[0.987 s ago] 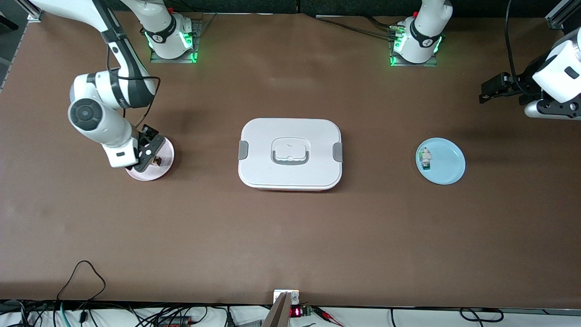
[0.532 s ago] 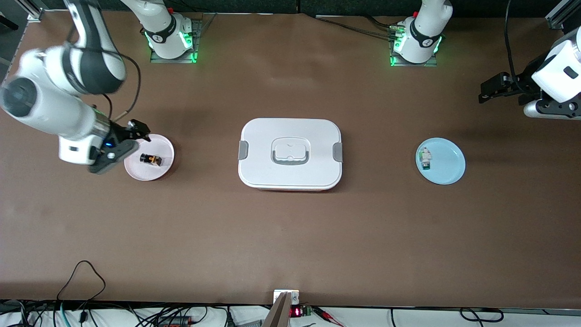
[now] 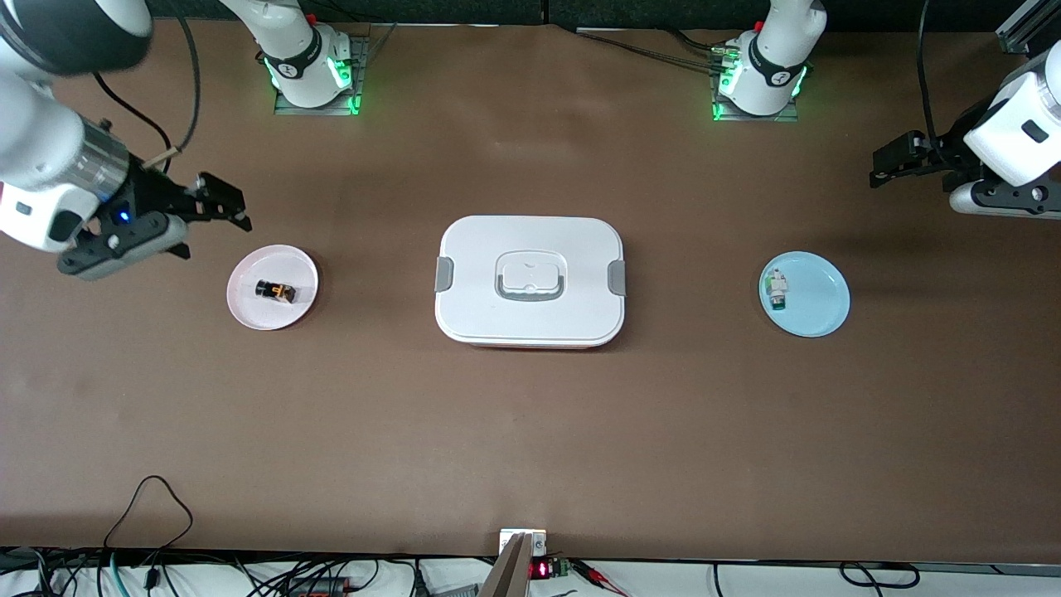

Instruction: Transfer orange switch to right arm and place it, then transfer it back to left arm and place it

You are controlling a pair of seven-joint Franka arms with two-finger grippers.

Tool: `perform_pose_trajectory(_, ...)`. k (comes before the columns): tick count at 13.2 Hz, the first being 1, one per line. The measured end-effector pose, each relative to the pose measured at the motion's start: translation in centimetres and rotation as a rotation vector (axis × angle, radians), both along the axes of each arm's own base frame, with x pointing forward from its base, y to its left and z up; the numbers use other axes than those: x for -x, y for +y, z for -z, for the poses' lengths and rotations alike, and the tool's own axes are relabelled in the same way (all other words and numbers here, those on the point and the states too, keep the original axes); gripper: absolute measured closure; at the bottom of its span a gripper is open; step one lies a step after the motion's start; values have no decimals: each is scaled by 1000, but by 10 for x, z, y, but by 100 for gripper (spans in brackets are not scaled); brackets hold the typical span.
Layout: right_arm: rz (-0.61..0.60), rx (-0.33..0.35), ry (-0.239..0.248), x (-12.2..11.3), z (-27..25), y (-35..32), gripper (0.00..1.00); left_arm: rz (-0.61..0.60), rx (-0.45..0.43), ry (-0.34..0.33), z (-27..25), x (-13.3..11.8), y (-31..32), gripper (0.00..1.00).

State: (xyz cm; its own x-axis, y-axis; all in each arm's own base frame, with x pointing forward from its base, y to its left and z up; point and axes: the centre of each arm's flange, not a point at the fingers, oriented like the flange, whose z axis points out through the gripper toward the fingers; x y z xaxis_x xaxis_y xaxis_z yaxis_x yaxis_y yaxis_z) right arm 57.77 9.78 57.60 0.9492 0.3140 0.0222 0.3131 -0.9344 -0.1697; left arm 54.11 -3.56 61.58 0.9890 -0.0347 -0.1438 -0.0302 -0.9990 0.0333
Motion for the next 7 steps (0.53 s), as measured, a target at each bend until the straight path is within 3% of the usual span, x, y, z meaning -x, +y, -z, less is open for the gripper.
perform_pose_trajectory(2, 76, 27, 43, 11, -11, 13, 0, 0, 0, -6, -3, 0, 0, 0)
perform_pose_trajectory(5, 127, 214, 32, 10, -9, -12, 0, 1, 1, -10, -4, -1, 0, 0)
perform_pose_trajectory(7, 195, 297, 27, 5, -9, -60, 0, 1, 1, -10, -4, -1, -1, 0)
